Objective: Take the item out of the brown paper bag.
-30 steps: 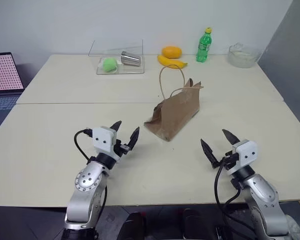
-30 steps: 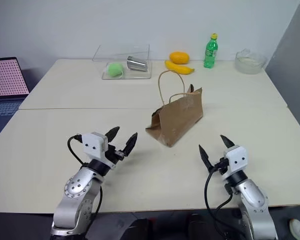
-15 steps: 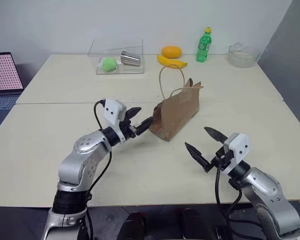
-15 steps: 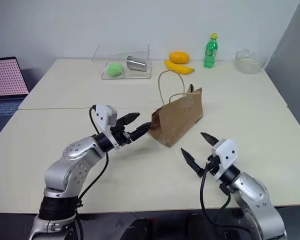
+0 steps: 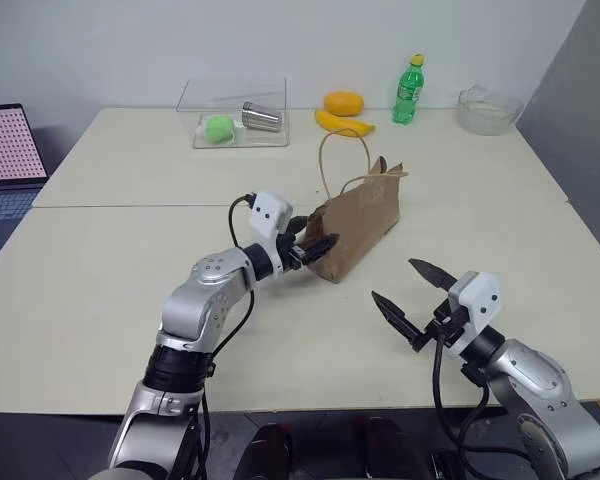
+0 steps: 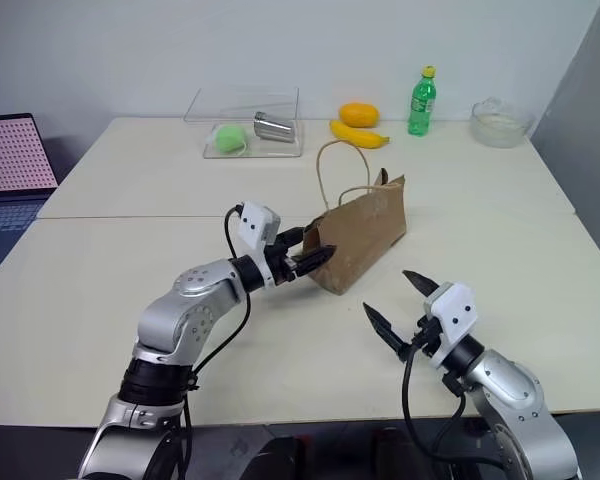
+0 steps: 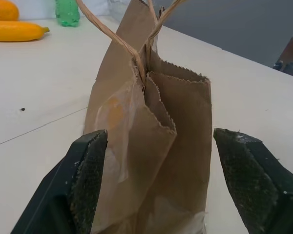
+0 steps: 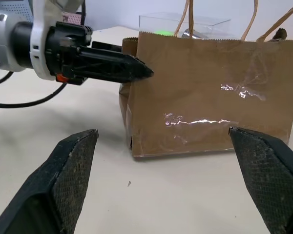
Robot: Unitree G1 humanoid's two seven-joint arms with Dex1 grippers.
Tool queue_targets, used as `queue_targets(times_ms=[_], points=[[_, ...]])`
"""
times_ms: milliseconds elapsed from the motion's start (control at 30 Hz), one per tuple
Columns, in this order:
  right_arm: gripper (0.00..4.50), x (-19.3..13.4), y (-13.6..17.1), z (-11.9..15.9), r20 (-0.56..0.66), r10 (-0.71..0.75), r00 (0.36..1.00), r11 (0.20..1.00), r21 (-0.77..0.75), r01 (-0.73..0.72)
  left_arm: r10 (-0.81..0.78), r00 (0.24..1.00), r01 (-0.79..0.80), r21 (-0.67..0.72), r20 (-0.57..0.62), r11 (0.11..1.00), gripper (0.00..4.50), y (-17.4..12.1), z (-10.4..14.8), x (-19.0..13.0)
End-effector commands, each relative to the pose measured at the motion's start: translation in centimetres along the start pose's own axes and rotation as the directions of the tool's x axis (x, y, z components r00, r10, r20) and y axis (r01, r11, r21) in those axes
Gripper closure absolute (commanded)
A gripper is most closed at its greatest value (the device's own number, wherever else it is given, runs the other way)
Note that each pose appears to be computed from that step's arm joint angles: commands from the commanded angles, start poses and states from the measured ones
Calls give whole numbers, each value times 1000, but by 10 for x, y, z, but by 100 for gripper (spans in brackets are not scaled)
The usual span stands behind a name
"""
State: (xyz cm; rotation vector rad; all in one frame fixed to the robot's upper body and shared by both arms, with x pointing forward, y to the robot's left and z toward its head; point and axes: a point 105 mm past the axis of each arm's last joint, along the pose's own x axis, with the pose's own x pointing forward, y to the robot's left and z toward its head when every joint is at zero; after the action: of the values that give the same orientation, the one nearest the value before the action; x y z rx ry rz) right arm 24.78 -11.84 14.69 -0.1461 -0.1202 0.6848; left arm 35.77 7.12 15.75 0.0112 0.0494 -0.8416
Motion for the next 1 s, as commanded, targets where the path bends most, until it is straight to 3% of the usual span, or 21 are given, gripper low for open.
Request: queue_targets(times_ms=[33, 200, 233, 333, 600, 833, 1000], points=[[0, -3, 1, 15, 50, 7, 999, 999, -39, -5, -33, 998, 30, 66, 51, 997, 85, -5, 16, 8], [0, -3, 5, 18, 49, 29, 998, 999, -37, -27, -35, 998, 31, 82, 55, 996, 85, -1, 17, 16], [0, -3, 5, 18, 49, 31, 998, 999, -39, -29, -35, 998, 31, 84, 50, 996, 102, 0, 16, 18], [0, -3, 6, 20, 48, 34, 998, 999, -40, -32, -39, 999, 36, 84, 34, 996, 174, 5, 14, 19], [0, -2, 6, 24, 48, 34, 998, 999, -44, -32, -83, 996, 79, 99, 29, 992, 438, 10, 24, 24], [0, 0, 8, 25, 42, 49, 998, 998, -40, -47, -207, 978, 207, 151, -15, 967, 448, 12, 31, 22], [0, 1, 16, 25, 17, 106, 994, 994, -25, -106, -248, 967, 253, 231, -52, 939, 448, 40, 41, 23]])
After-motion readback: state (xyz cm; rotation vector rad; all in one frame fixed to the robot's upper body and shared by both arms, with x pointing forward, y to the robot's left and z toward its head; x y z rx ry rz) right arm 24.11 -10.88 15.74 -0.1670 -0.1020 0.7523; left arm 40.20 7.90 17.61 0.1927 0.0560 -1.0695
